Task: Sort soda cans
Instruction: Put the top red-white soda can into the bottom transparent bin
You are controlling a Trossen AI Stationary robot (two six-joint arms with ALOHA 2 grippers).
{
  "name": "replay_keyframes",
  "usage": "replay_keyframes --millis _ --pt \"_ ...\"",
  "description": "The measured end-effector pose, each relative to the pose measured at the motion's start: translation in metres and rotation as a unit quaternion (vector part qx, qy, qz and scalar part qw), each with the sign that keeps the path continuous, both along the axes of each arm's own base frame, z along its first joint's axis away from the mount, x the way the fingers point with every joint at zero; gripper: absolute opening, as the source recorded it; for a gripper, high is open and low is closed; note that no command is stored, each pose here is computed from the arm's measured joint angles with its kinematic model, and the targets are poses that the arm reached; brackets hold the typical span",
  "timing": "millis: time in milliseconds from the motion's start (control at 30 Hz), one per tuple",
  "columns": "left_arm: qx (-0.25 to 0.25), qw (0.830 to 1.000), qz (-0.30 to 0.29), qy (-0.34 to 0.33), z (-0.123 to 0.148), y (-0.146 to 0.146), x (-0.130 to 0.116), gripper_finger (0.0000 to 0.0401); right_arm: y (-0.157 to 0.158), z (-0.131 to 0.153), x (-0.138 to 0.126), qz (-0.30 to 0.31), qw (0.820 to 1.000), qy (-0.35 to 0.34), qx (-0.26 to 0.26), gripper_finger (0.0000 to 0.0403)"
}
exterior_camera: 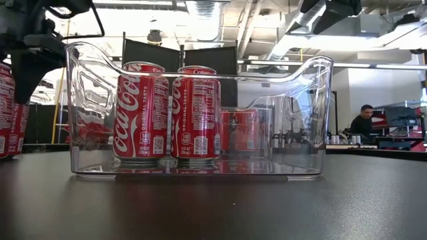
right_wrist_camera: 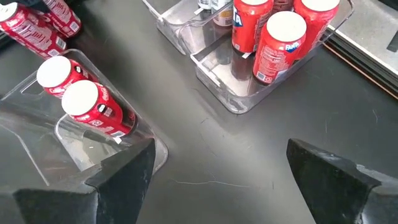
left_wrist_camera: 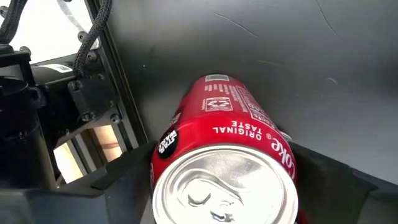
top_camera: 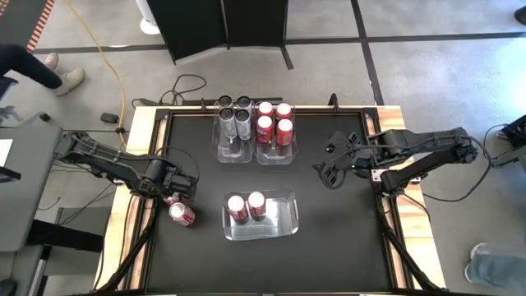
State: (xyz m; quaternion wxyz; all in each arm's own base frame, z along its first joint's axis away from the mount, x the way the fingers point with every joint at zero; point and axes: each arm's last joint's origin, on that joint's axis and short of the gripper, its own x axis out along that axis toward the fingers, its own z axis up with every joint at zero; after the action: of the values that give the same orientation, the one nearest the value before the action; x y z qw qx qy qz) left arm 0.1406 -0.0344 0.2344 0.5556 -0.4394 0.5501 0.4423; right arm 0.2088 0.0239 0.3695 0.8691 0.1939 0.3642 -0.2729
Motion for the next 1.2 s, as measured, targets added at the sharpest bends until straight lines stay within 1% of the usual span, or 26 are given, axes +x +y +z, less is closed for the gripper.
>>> replay_keyframes --millis 100,133,400,500,733,967,1200 --pt "0.003 1.0 -0.006 -0.004 0.0 0.0 0.001 0.0305 -0.001 0.0 0.0 -0.001 1.0 0.001 -0.001 0.0379" --pt "0.006 1.0 -0.014 -0.007 0.0 0.0 0.001 0.0303 -0.002 0.0 0.0 -0.003 1.0 0.001 -0.001 0.0379" --pt "0.033 0.992 -0.076 -0.099 0.003 0.0 0.019 0.0308 -0.003 0.0 0.001 0.0 1.0 0.001 -0.005 0.0379" --pt "0.035 0.989 -0.087 -0.116 0.003 0.002 0.027 0.0308 -0.003 0.001 0.001 0.002 1.0 -0.001 -0.006 0.0379" --pt "0.043 0.986 -0.11 -0.114 0.004 0.007 0.05 0.0308 -0.003 0.001 0.001 0.005 1.0 0.0 -0.008 0.0379" --pt "0.053 0.981 -0.163 -0.088 0.004 0.011 0.08 0.0308 -0.003 0.001 0.001 0.012 1.0 0.003 -0.012 0.0379" --pt "0.052 0.974 -0.208 -0.066 0.004 0.008 0.104 0.0314 0.0 0.0 0.001 0.02 1.0 0.005 -0.011 0.0379"
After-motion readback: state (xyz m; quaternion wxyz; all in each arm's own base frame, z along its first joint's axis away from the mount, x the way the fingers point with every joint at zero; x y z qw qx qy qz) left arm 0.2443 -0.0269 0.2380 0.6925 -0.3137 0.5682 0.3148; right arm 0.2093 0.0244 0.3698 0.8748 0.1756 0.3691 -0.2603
